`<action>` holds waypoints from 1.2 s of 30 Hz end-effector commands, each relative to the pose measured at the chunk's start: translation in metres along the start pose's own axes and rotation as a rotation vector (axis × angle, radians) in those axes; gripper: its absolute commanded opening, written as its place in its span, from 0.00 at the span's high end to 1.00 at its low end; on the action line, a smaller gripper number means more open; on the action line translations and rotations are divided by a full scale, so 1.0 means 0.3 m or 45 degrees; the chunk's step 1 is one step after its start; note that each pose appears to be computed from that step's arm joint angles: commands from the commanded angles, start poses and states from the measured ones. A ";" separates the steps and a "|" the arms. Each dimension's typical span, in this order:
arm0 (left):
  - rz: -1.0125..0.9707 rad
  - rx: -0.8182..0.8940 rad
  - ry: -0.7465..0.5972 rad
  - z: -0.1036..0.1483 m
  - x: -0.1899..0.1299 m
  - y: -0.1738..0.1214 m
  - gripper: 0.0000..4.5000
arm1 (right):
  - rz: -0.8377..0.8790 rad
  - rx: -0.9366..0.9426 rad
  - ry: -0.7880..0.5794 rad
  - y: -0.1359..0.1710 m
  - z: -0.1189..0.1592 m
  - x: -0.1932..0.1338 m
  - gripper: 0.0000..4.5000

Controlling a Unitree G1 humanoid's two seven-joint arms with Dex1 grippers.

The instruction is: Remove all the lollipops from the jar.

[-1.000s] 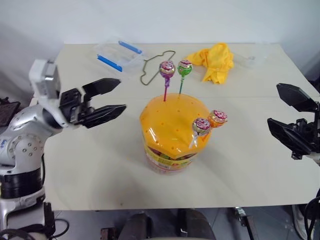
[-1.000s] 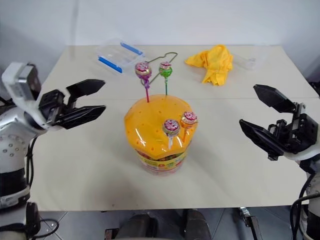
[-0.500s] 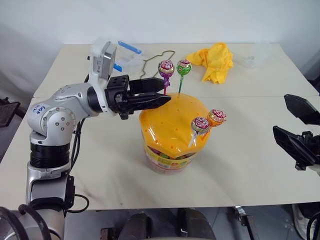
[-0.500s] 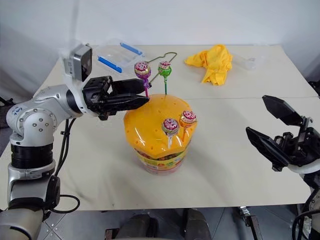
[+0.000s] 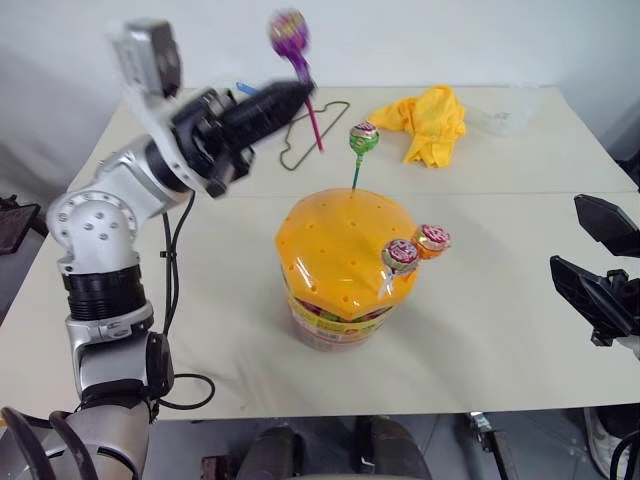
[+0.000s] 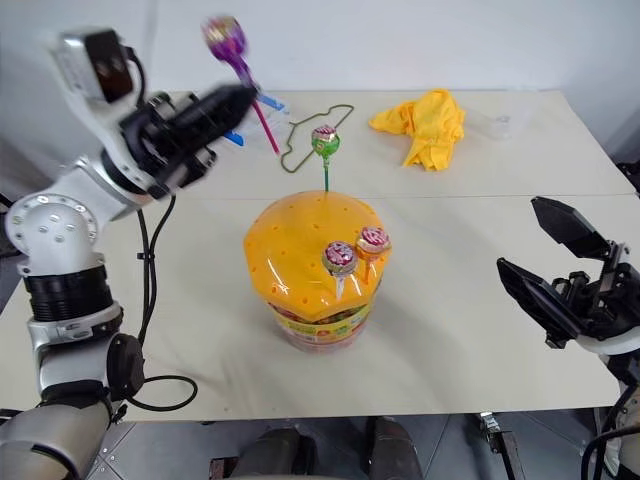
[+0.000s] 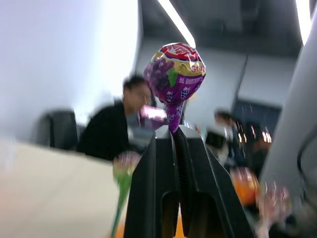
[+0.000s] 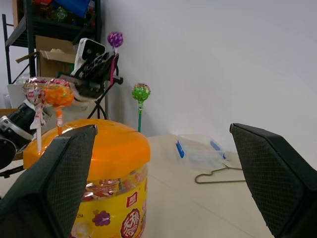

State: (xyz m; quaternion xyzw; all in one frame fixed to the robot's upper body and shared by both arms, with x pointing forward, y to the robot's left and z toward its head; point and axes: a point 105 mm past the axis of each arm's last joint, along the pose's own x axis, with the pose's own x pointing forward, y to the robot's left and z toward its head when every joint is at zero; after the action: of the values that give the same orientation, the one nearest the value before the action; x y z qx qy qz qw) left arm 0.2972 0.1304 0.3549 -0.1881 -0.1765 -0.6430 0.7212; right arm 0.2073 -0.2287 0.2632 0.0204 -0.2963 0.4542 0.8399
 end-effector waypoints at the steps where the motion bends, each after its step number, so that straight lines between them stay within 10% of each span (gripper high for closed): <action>1: 0.350 0.063 0.058 0.039 -0.177 0.084 0.99 | 0.055 -0.043 0.012 -0.002 0.009 0.015 0.00; 6: 1.158 -0.080 0.595 -0.103 -0.746 0.117 0.99 | 0.258 -0.027 0.143 0.027 -0.060 0.026 0.00; 11: 1.484 -0.264 0.842 -0.217 -1.029 -0.048 0.99 | 0.378 0.041 0.257 0.042 -0.124 0.006 0.00; 18: 1.581 -0.307 0.917 -0.311 -1.111 -0.134 0.99 | 0.414 0.080 0.318 0.037 -0.162 -0.005 0.00; 25: 1.612 -0.225 0.878 -0.291 -1.148 -0.139 0.59 | 0.371 0.094 0.365 0.030 -0.152 -0.029 0.00; 28: 1.321 -0.144 0.753 -0.236 -1.050 -0.181 0.39 | 0.341 0.093 0.375 0.032 -0.134 -0.055 0.00; 36: 0.786 0.466 0.616 -0.081 -0.831 -0.222 0.39 | 0.357 0.144 0.268 0.054 -0.094 -0.007 0.00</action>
State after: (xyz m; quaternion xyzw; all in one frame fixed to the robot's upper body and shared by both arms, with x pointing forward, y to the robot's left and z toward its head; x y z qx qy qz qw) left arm 0.2075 0.3458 0.1867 0.0328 0.0052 -0.3305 0.9432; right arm 0.2112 -0.2200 0.2189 -0.0163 -0.1524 0.5713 0.8063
